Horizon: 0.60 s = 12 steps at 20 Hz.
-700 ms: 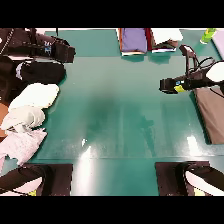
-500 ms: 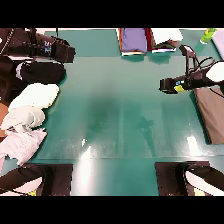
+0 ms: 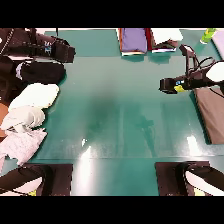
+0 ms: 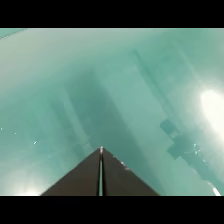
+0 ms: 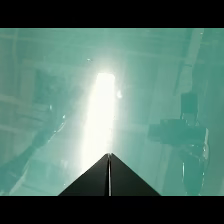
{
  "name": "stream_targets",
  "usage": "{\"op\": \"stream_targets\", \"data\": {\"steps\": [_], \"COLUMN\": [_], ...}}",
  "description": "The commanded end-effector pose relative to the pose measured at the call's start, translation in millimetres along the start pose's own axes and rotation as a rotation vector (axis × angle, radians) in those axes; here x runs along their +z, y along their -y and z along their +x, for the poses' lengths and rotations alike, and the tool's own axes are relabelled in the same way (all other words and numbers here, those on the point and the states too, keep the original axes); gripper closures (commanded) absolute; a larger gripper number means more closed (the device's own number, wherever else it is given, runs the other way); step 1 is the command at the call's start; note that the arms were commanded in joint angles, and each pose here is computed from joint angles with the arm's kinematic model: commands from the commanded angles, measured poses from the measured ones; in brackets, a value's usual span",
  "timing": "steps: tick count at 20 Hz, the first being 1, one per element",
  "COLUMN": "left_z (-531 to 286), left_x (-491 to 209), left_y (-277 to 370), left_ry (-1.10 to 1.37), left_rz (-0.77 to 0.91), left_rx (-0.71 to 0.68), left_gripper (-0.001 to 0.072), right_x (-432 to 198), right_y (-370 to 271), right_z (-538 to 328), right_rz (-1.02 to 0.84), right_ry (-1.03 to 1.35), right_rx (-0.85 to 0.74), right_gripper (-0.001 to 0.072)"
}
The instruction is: Fold the shirts.
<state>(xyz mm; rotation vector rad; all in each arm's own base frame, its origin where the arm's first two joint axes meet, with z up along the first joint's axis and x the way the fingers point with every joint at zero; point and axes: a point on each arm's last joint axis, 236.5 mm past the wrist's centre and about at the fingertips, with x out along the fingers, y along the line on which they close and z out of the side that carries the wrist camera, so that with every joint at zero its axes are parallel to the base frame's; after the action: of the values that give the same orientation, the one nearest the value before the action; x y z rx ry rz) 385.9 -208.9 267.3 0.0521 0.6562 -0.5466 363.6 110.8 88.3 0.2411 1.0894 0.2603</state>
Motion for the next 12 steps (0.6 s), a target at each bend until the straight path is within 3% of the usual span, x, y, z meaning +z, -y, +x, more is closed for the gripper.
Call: {"op": "stream_targets", "data": {"steps": [1,2,3,4,5,12], "left_z": [-0.2,-1.4,-1.3,0.6,6.6,99.7], "left_x": [29.2,36.5,41.3,42.8,38.1,-102.3], "left_y": [-6.3,-19.6,-41.2,-66.0,-95.1,-272.5], "left_ry": [0.123,0.151,0.165,0.168,0.151,-0.271], "left_rz": [0.021,0.078,0.109,0.085,0.038,-0.209], "left_rx": [0.027,0.088,0.174,0.251,0.318,0.521], "left_gripper": [0.0676,0.0675,0.0583,0.0213,0.0094,0.0090], "right_x": [0.1,0.1,0.0,0.0,0.1,0.0], "right_y": [-0.5,-0.3,-0.5,-0.3,-0.4,-0.4], "right_z": [0.0,0.2,0.0,0.2,0.0,0.0], "right_rz": [-0.001,-0.001,-0.001,-0.001,-0.001,-0.001], "right_ry": [0.000,0.000,0.000,-0.001,0.000,0.000], "right_rx": [0.001,0.000,0.001,0.000,0.000,0.000], "right_gripper": [0.0689,0.0689,0.0689,0.0689,0.0689,0.0689]}}
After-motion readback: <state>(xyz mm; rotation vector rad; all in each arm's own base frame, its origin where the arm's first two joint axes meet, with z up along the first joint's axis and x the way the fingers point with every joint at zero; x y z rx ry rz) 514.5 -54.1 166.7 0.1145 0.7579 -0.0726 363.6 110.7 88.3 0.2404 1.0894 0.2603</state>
